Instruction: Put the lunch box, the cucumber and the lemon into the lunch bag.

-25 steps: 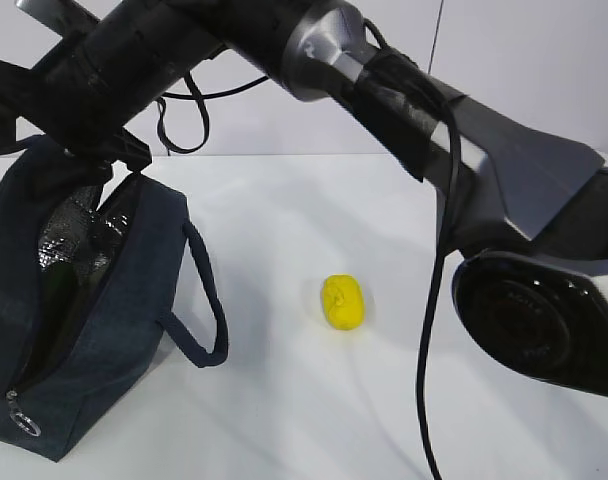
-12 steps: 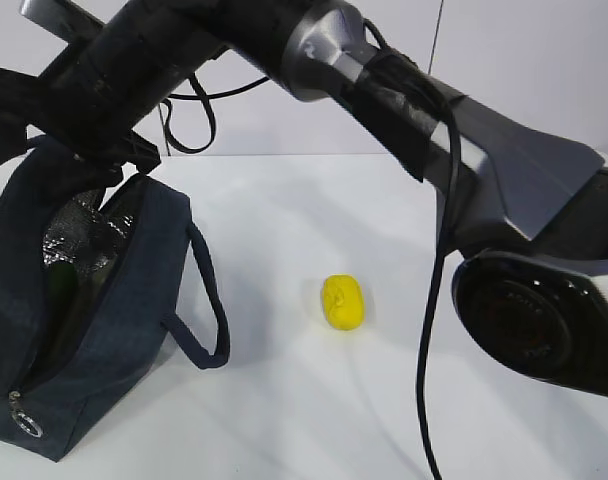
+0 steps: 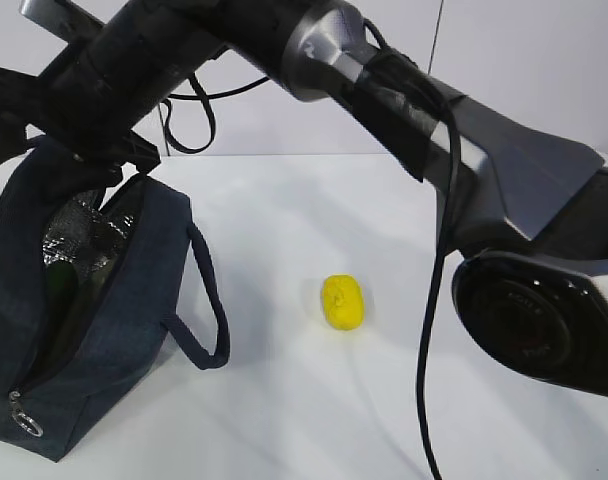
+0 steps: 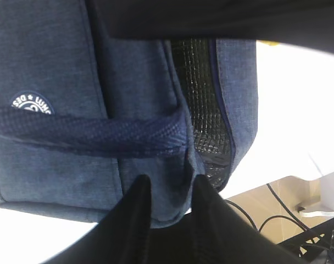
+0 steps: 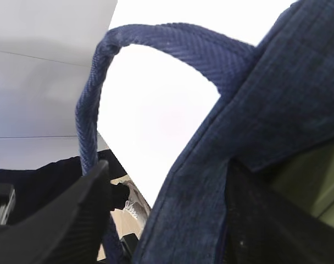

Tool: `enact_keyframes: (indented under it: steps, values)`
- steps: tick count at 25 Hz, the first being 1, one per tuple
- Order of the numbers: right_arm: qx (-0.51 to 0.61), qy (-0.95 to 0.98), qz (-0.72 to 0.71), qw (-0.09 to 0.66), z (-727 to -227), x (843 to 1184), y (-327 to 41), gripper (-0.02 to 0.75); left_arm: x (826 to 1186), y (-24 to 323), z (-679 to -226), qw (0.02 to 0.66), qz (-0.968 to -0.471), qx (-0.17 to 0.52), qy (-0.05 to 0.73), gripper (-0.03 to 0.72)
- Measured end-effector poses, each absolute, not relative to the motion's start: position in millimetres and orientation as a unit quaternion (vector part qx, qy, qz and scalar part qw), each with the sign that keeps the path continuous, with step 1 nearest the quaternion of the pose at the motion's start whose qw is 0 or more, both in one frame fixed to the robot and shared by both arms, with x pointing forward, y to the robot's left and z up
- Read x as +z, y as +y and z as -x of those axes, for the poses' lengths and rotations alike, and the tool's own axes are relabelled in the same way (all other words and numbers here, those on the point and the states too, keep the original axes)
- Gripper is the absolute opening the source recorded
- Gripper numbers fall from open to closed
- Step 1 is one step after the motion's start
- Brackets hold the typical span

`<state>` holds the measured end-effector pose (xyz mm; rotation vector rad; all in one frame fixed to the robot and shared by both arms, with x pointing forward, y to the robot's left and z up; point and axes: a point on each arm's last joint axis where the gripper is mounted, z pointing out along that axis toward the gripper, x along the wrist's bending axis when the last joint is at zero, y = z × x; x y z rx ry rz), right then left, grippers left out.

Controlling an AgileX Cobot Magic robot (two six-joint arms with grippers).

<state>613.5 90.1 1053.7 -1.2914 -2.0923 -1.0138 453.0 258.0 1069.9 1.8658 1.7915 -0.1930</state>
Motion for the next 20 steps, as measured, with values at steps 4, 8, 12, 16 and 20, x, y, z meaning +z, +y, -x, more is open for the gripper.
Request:
enact_keyframes:
  steps: [4,8,12,16,20]
  values:
    - [-0.371,-0.764,0.470,0.241,-613.2,1054.1,90.3,0.472,1069.4,258.8,-452.8,0.266,-0.695,-0.069,0.664,0.183]
    - [-0.371,-0.763,0.470,0.242,-613.1,1054.2,90.4,0.472,1069.3,258.9,-452.7,0.265,-0.695,-0.069,0.664,0.186]
    - [-0.371,-0.763,0.470,0.242,-613.1,1054.2,90.4,0.472,1069.4,258.8,-452.8,0.266,-0.695,-0.069,0.664,0.187]
    - [-0.373,-0.761,0.469,0.250,-612.2,1055.1,91.1,0.472,1069.2,258.6,-451.9,0.263,-0.696,-0.073,0.664,0.188]
    - [-0.373,-0.760,0.469,0.251,-612.1,1055.2,91.1,0.472,1069.1,258.5,-451.4,0.262,-0.697,-0.075,0.663,0.189]
